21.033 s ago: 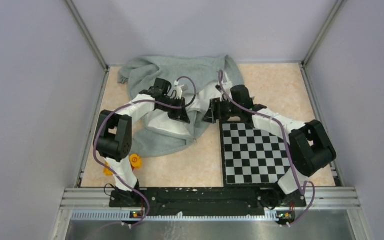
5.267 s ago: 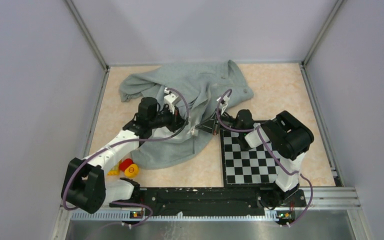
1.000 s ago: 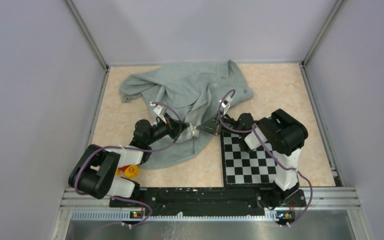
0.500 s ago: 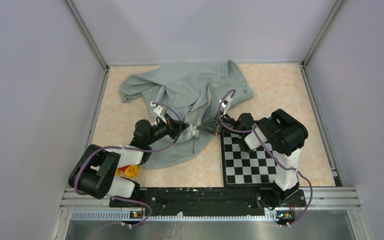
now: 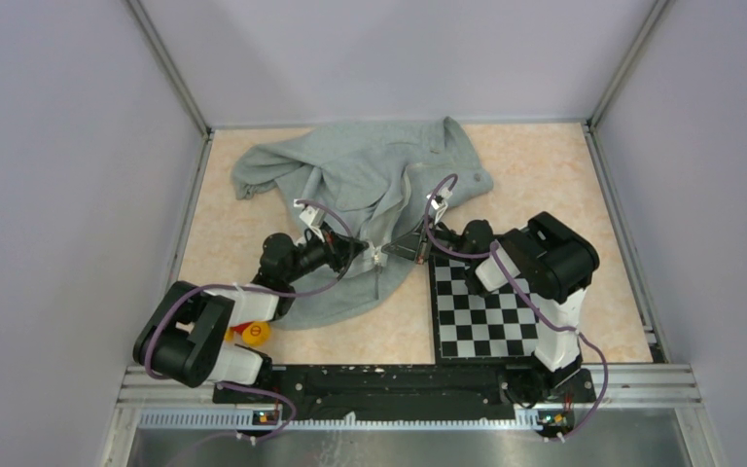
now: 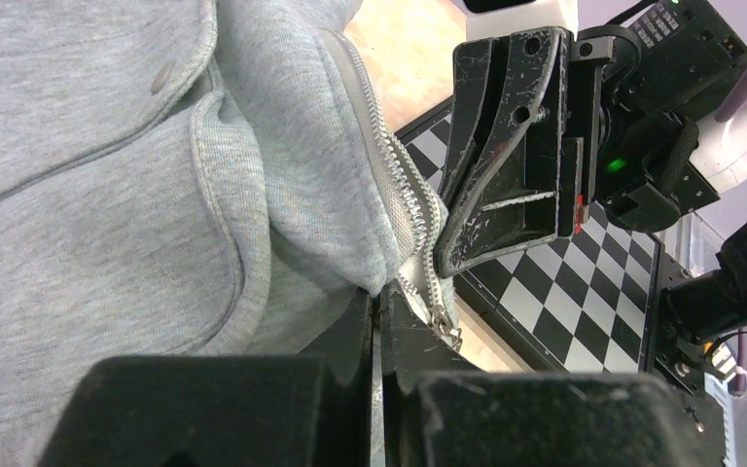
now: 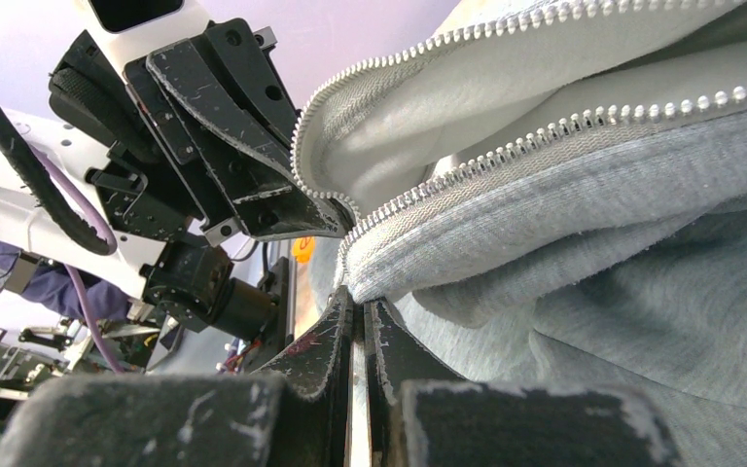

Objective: Zip up the jacket

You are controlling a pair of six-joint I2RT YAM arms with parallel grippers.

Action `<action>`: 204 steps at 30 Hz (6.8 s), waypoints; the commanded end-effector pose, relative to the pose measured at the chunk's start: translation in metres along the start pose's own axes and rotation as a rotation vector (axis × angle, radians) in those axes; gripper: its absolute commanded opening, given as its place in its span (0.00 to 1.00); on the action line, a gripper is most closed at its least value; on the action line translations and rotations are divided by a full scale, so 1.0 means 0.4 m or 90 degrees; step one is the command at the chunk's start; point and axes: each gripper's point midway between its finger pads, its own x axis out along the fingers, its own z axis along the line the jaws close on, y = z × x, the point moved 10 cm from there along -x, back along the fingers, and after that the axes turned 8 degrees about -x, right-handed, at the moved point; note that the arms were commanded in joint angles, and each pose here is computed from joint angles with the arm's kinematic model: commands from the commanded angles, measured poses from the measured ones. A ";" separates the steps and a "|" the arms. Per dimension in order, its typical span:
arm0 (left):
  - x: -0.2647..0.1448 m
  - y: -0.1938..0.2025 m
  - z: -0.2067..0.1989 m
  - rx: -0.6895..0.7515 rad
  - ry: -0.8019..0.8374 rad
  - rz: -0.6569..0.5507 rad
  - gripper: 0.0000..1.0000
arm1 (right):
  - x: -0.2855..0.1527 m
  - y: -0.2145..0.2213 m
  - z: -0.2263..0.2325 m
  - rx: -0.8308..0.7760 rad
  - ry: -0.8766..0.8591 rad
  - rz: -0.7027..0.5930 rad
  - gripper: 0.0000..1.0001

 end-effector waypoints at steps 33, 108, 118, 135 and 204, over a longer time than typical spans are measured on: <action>-0.001 0.007 0.004 -0.125 0.103 0.107 0.11 | 0.006 -0.060 0.060 -0.119 -0.088 -0.080 0.00; -0.019 0.025 -0.057 -0.341 -0.100 0.136 0.00 | 0.012 -0.054 0.042 -0.061 -0.023 -0.080 0.11; -0.026 0.051 -0.039 -0.354 -0.110 0.178 0.00 | -0.005 -0.008 -0.052 0.005 0.253 0.052 0.44; -0.030 0.060 -0.016 -0.441 -0.054 0.260 0.00 | -0.065 -0.063 0.086 -0.239 0.402 0.305 0.61; -0.041 0.071 0.024 -0.522 -0.028 0.319 0.00 | 0.049 0.163 0.182 -1.115 0.336 0.016 0.57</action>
